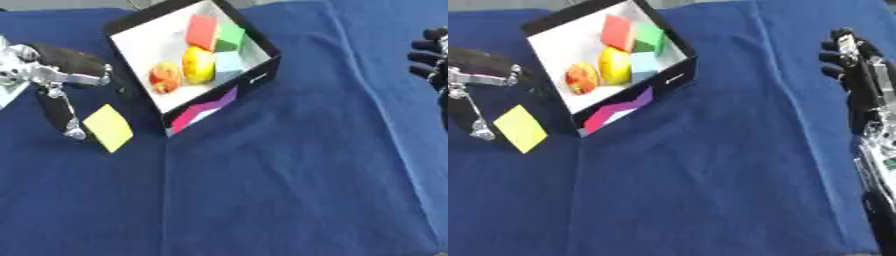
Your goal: Pick up objects on the table and place them in the box.
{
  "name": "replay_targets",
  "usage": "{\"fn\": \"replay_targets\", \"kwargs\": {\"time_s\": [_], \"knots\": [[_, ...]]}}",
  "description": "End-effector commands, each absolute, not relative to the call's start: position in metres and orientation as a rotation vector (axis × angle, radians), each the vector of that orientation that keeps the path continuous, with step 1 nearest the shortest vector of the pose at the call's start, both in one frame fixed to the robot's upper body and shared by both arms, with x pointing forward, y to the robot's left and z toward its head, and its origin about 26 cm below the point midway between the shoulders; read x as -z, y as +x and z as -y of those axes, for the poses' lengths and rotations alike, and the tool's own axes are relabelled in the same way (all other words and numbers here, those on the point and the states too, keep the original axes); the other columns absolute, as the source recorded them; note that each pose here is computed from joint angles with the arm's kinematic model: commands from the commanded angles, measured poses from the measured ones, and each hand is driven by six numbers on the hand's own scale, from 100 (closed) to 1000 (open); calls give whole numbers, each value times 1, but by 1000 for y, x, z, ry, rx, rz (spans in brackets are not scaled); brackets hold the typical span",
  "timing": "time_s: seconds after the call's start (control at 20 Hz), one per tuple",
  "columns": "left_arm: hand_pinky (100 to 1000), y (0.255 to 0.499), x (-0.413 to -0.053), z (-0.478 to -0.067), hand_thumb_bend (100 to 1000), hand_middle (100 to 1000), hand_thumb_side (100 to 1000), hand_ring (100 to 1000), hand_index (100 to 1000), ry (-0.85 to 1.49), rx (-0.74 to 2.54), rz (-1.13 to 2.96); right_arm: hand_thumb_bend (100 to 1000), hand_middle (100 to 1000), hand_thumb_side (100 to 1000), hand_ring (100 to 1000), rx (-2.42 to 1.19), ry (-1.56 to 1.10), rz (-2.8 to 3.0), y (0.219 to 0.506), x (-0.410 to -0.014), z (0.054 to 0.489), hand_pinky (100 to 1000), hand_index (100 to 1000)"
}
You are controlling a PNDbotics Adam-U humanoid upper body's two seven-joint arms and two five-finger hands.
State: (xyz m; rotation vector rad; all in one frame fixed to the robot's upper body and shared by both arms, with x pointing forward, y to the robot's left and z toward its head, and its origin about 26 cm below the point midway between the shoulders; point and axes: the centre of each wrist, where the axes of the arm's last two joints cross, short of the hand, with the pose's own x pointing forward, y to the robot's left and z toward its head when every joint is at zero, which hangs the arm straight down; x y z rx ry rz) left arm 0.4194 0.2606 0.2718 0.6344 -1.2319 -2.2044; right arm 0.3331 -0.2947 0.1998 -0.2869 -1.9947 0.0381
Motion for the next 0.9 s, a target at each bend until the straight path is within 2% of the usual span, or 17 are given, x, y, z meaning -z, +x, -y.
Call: {"fn": "replay_targets", "kwargs": {"time_s": [0.05, 0.15, 0.25, 0.4, 0.5, 0.75, 0.9], "knots": [[680, 418, -288, -262, 564, 548, 100, 648, 644, 643, 2289, 1251, 100, 752, 793, 819, -45, -290, 2028, 331, -210, 295, 841, 841], [584, 416, -294, -261, 652, 487, 100, 551, 573, 670, 2257, 1348, 100, 752, 793, 819, -44, -291, 2027, 331, -210, 296, 841, 841], [519, 413, -298, -261, 673, 451, 100, 507, 532, 707, 2225, 1436, 100, 752, 794, 819, -44, -292, 2027, 331, -210, 296, 841, 841], [505, 408, -303, -263, 684, 442, 100, 495, 521, 748, 2187, 1506, 100, 752, 794, 819, -44, -293, 2028, 331, -210, 296, 841, 841], [487, 403, -311, -263, 660, 434, 100, 487, 514, 769, 2165, 1537, 100, 752, 794, 819, -44, -295, 2029, 331, -210, 296, 840, 841], [481, 384, -356, -257, 687, 440, 100, 486, 515, 828, 2057, 1657, 100, 752, 793, 819, -48, -301, 2026, 331, -210, 297, 840, 841], [492, 387, -382, -244, 692, 462, 100, 491, 523, 846, 1964, 1737, 100, 752, 795, 819, -48, -302, 2020, 330, -208, 298, 840, 841]]}}
